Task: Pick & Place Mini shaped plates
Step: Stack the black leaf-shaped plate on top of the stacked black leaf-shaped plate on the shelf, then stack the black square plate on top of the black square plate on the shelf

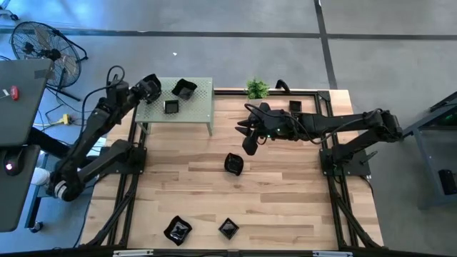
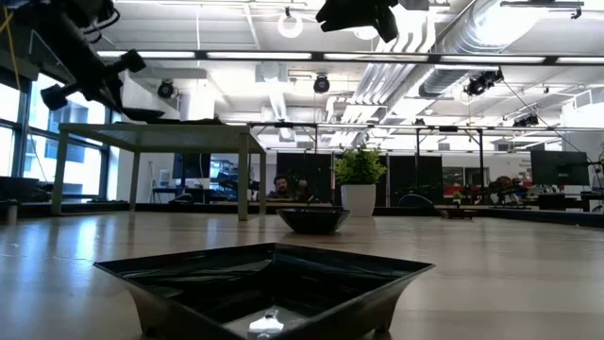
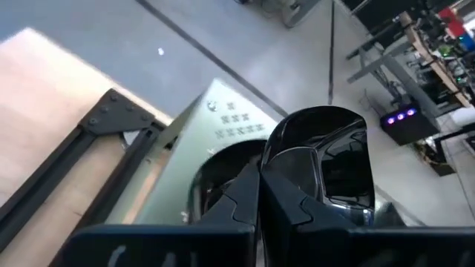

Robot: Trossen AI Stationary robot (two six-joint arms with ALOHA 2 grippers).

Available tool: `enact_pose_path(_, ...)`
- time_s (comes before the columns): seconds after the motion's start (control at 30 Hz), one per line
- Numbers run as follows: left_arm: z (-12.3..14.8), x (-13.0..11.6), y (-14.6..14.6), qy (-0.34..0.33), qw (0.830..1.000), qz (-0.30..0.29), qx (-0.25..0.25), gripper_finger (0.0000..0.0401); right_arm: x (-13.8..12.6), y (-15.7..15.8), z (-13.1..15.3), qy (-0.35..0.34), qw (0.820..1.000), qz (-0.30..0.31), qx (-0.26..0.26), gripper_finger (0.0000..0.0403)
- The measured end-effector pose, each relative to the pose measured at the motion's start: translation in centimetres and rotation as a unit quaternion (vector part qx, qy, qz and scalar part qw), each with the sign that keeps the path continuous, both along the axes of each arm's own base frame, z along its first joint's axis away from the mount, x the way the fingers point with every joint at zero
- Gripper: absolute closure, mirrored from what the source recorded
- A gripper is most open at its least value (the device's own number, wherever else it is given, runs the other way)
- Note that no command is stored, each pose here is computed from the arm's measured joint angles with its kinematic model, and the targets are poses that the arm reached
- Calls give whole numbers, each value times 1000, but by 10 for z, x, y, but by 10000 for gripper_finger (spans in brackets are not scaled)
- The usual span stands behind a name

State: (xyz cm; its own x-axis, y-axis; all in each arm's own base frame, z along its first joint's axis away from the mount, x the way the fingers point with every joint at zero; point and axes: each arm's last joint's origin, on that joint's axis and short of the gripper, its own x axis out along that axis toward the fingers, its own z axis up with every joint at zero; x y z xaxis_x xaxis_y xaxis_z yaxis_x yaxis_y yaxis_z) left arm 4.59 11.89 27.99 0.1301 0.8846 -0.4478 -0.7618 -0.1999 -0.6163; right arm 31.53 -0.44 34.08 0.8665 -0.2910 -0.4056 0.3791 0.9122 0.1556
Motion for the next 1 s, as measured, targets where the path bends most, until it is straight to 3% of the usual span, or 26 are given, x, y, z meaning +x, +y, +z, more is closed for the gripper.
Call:
enact_pose_path(0.27, -8, -4, 4, -14, 1000, 25, -11, 396, 0, 0, 0, -1, 1000, -7, -3, 316)
enact_pose_path(0.67, -9, -4, 4, -15, 1000, 21, -15, 319, 0, -1, 0, -1, 1000, -8, -7, 316)
enact_pose_path(1.0, 11, -9, -9, 14, 1000, -2, 17, 321, 0, -1, 0, -1, 1000, -8, -7, 316)
